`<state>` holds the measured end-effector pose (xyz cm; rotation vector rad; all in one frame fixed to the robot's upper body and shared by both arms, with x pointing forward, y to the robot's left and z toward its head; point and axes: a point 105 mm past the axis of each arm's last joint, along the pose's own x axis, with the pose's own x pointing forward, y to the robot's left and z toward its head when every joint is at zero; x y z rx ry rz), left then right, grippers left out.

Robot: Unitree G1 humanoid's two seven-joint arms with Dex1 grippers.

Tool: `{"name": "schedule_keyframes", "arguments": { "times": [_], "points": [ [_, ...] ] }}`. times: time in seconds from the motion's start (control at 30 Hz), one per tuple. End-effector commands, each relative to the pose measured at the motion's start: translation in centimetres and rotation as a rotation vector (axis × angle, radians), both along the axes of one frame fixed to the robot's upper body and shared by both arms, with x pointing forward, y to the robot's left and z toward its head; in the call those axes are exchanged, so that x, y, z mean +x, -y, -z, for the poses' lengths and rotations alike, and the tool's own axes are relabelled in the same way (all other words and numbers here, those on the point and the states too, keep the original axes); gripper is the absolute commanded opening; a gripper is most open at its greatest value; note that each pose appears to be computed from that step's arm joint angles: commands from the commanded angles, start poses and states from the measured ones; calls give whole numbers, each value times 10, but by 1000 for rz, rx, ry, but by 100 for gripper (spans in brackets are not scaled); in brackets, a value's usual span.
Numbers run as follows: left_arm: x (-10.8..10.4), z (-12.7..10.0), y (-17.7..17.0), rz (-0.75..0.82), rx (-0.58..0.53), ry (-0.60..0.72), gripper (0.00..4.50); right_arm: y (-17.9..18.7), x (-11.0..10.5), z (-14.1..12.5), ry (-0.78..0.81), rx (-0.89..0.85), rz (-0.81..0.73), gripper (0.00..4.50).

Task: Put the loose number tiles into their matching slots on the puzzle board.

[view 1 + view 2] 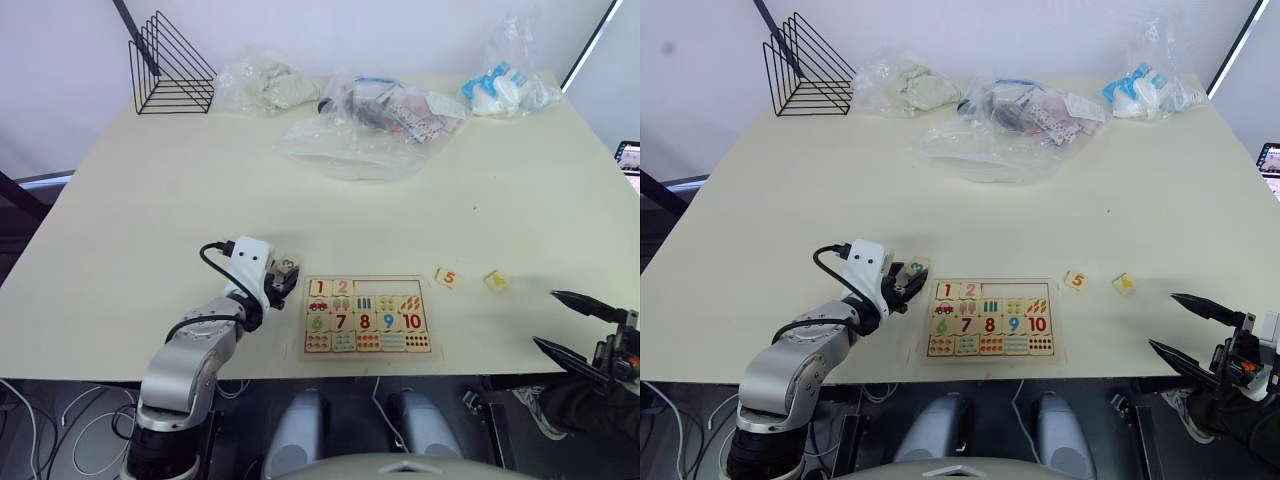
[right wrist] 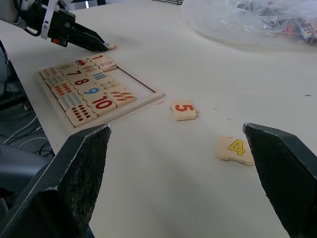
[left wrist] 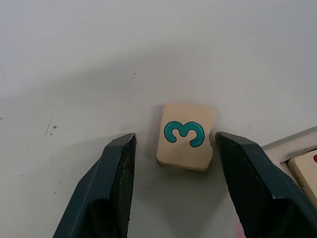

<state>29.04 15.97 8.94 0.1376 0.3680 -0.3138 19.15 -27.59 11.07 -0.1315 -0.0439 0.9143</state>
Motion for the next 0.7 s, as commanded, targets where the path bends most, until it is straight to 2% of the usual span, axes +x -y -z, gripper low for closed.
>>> {"name": "schedule_keyframes", "arguments": {
  "times": [0.03, 0.47, 0.7],
  "points": [
    [0, -8, 2, 31, 9, 32, 275, 1, 0, -11, 52, -6, 4, 450],
    [-2, -2, -1, 201, 9, -45, 275, 0, -4, -13, 46, 8, -25, 450],
    [1, 0, -8, 214, 17, -67, 275, 0, -5, -13, 43, 7, -43, 450]
  ]
}}
